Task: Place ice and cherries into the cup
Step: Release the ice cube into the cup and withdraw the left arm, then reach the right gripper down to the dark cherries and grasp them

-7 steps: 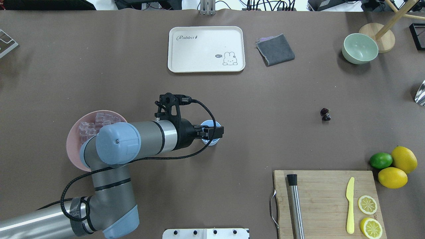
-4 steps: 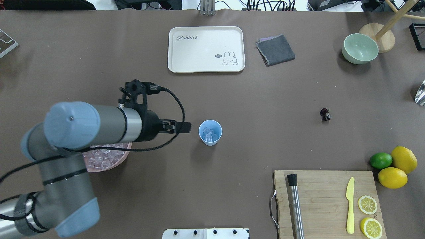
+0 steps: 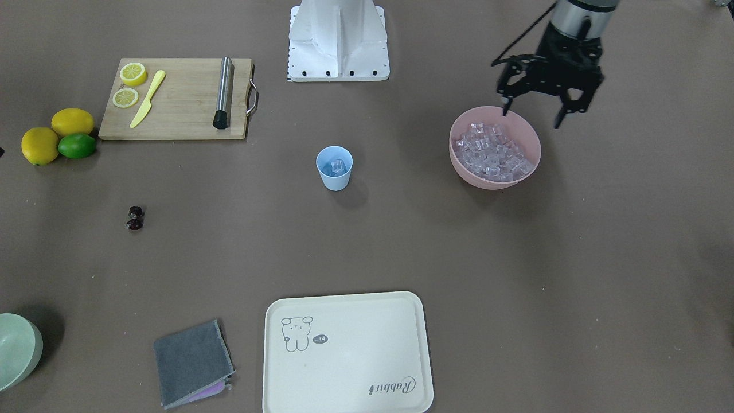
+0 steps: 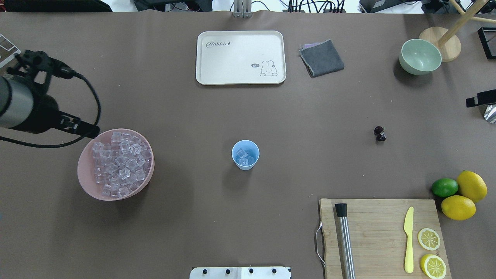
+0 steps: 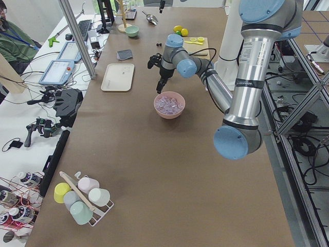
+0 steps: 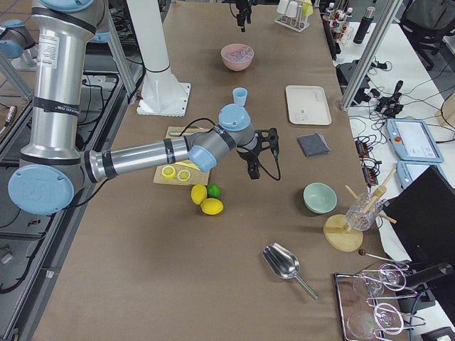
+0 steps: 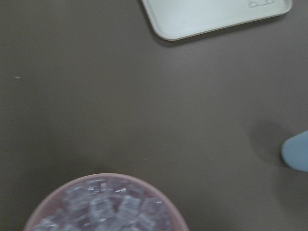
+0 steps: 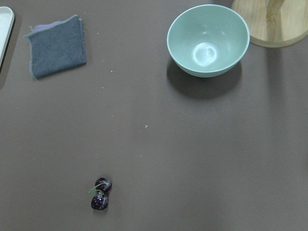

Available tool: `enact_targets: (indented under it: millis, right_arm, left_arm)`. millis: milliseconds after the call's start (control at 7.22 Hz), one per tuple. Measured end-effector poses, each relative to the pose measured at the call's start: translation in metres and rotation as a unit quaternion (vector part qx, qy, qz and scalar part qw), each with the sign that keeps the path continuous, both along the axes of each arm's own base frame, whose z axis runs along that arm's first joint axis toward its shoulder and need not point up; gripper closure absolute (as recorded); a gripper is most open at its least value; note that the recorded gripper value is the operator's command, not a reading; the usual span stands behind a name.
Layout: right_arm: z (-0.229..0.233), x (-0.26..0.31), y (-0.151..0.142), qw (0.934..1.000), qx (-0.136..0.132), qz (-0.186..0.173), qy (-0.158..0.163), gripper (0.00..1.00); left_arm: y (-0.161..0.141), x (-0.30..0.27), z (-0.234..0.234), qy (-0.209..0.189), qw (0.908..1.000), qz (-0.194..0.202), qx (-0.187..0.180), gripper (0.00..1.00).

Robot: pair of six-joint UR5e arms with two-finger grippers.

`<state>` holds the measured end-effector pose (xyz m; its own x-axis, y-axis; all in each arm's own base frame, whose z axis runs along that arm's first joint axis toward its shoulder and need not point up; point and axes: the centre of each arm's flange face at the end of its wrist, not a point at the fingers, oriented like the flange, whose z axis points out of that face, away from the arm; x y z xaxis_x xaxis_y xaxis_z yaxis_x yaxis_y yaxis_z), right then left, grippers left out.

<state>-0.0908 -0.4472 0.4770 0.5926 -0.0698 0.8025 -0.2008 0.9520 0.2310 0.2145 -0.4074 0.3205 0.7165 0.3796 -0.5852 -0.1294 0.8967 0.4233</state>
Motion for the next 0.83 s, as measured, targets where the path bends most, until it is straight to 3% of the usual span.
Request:
enact_targets:
  millis: [138,415,692,831]
  right_arm:
    - [-0.013,-0.031,-0.007,0.9999,-0.007,0.007,0.006,0.00]
    - [-0.057,-0.099,-0.029,0.9992,-0.027,0.010,0.027,0.00]
    - [-0.089,-0.166,-0.038,0.9959,-0.038,-0.005,0.082,0.00]
    - [-0.087,-0.186,-0.033,0.9944,-0.031,-0.014,0.100,0.00]
  left_arm:
    - [-0.012,-0.066,0.048,-0.044,0.9982,0.034,0.023,0.01]
    - [-0.036,-0.191,0.157,-0.069,0.9933,0.089,0.026,0.01]
    - [-0.031,-0.260,0.250,-0.047,0.9927,0.111,0.002,0.01]
    - [-0.026,-0.275,0.262,-0.021,0.9943,0.105,-0.002,0.01]
